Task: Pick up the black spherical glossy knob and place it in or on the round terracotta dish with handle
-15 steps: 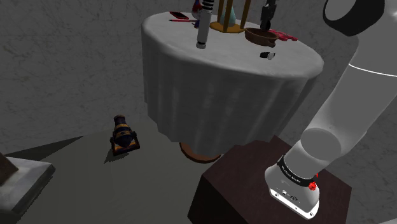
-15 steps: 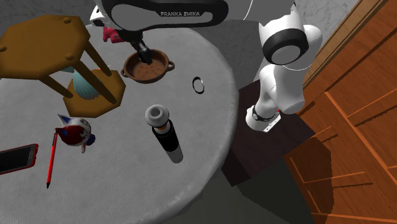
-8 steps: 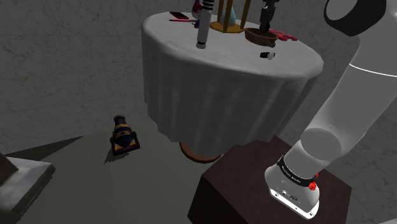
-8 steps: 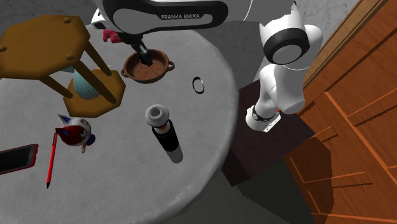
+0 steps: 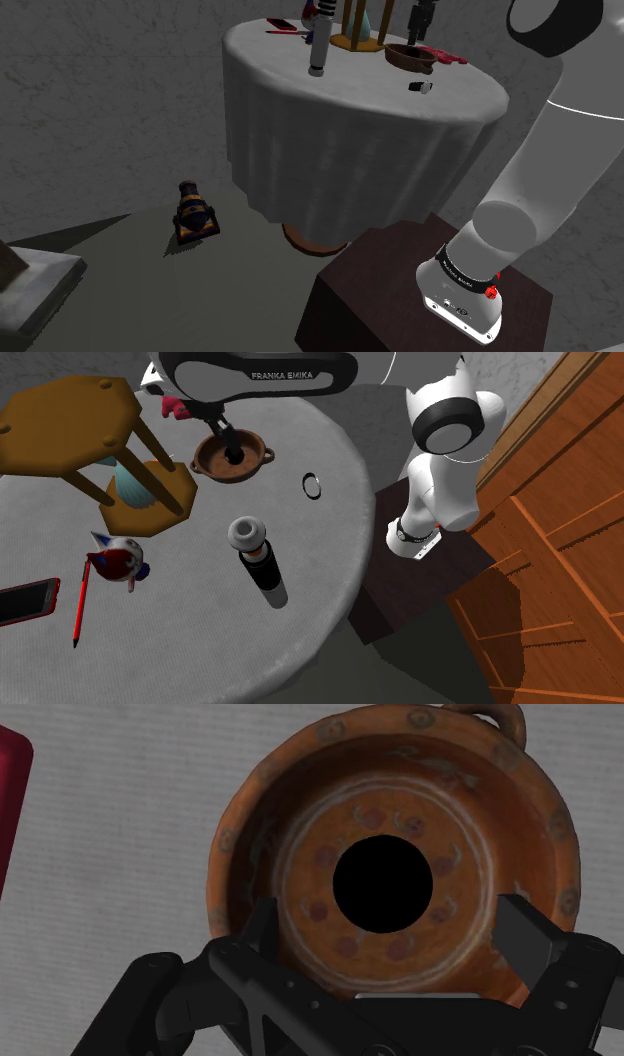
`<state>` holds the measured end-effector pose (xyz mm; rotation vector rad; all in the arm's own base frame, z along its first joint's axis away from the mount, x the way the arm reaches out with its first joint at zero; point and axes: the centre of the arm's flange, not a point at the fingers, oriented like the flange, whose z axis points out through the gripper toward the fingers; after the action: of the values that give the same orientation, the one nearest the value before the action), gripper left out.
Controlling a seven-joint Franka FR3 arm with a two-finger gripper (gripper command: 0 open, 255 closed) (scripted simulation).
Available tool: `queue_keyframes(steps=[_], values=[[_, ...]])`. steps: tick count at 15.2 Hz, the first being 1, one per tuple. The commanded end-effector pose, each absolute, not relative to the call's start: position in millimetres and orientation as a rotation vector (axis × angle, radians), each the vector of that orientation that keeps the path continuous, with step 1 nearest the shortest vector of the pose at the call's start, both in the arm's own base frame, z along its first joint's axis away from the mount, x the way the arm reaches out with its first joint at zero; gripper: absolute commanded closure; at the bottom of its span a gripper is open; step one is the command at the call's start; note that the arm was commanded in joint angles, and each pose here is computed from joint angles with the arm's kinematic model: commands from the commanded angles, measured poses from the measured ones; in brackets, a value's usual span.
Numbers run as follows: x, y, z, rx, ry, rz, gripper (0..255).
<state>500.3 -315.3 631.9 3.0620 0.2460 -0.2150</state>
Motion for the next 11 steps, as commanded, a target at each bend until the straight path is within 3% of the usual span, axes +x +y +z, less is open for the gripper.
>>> queue_keyframes(steps=[1, 3, 11], values=[[503, -313, 652, 3.062, 0.246, -0.215, 0], [506, -311, 675, 3.062, 0.246, -0.215, 0], [506, -311, 675, 3.062, 0.246, -0.215, 0]])
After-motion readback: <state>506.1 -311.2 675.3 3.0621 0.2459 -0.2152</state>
